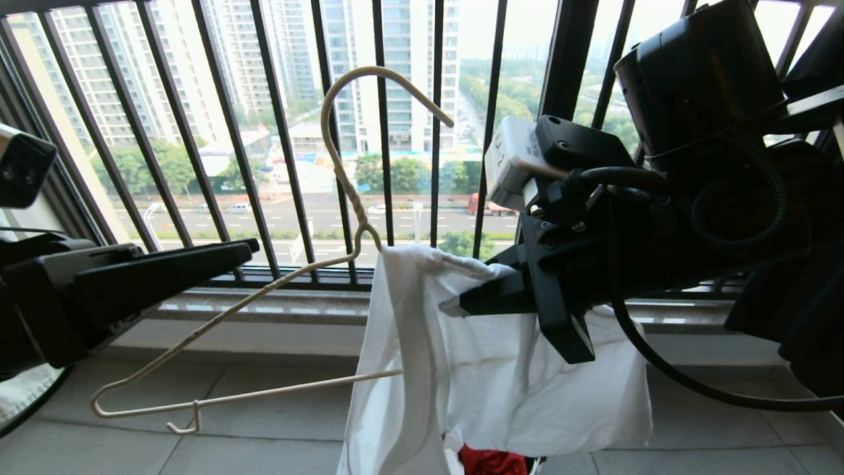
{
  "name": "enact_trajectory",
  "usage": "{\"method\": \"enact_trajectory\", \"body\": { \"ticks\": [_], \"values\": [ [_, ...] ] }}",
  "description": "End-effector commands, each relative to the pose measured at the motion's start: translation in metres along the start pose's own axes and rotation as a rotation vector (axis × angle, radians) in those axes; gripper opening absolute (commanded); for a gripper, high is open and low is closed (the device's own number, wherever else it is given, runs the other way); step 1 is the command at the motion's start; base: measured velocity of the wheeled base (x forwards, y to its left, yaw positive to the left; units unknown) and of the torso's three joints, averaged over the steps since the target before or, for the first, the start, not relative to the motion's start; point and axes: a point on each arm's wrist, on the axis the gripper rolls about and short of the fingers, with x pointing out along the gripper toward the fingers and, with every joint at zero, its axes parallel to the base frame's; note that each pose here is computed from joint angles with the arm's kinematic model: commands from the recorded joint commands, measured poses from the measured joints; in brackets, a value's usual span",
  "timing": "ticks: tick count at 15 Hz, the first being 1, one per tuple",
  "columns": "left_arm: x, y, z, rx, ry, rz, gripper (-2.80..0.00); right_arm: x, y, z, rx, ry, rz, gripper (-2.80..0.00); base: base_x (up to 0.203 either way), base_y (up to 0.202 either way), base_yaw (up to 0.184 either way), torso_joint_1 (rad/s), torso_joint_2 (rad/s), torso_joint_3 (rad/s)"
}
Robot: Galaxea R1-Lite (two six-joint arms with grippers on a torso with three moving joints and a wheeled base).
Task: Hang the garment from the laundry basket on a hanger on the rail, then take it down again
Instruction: Hang the clothes on the clothes rack
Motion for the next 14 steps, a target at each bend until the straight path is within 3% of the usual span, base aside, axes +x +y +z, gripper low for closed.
{"method": "enact_trajectory", "body": {
  "ticks": [1,5,6,7,10,14],
  "values": [
    [-0.014,-0.016,0.024,0.051,-0.082,0.028,0.0,-0.009,0.002,-0.001,0.01,0.037,-0.016,-2.8,0.0,0.0,0.0,0.0,0.0,0.0],
    [-0.023,-0.02,0.041,0.078,-0.124,0.094,0.0,-0.015,-0.008,-0.008,0.031,0.089,-0.096,-2.8,0.0,0.0,0.0,0.0,0.0,0.0],
    [-0.026,-0.024,0.044,0.051,-0.12,0.112,0.0,-0.016,-0.014,-0.011,0.05,0.102,-0.128,-2.8,0.0,0.0,0.0,0.0,0.0,0.0],
    [-0.027,-0.029,0.047,0.026,-0.111,0.125,-2.8,-0.016,-0.02,-0.012,0.082,0.11,-0.155,-2.8,0.0,0.0,0.0,0.0,0.0,0.0],
    [-0.026,-0.036,0.058,-0.08,-0.045,0.147,-2.8,-0.026,-0.035,-0.01,0.192,0.079,-0.234,-2.8,0.0,0.0,0.0,0.0,0.0,0.0],
    [-0.025,-0.056,0.071,-0.25,0.087,0.121,-2.8,-0.035,-0.038,-0.004,0.339,0.043,-0.352,-2.8,0.0,0.0,0.0,0.0,0.0,0.0]
  ]
}}
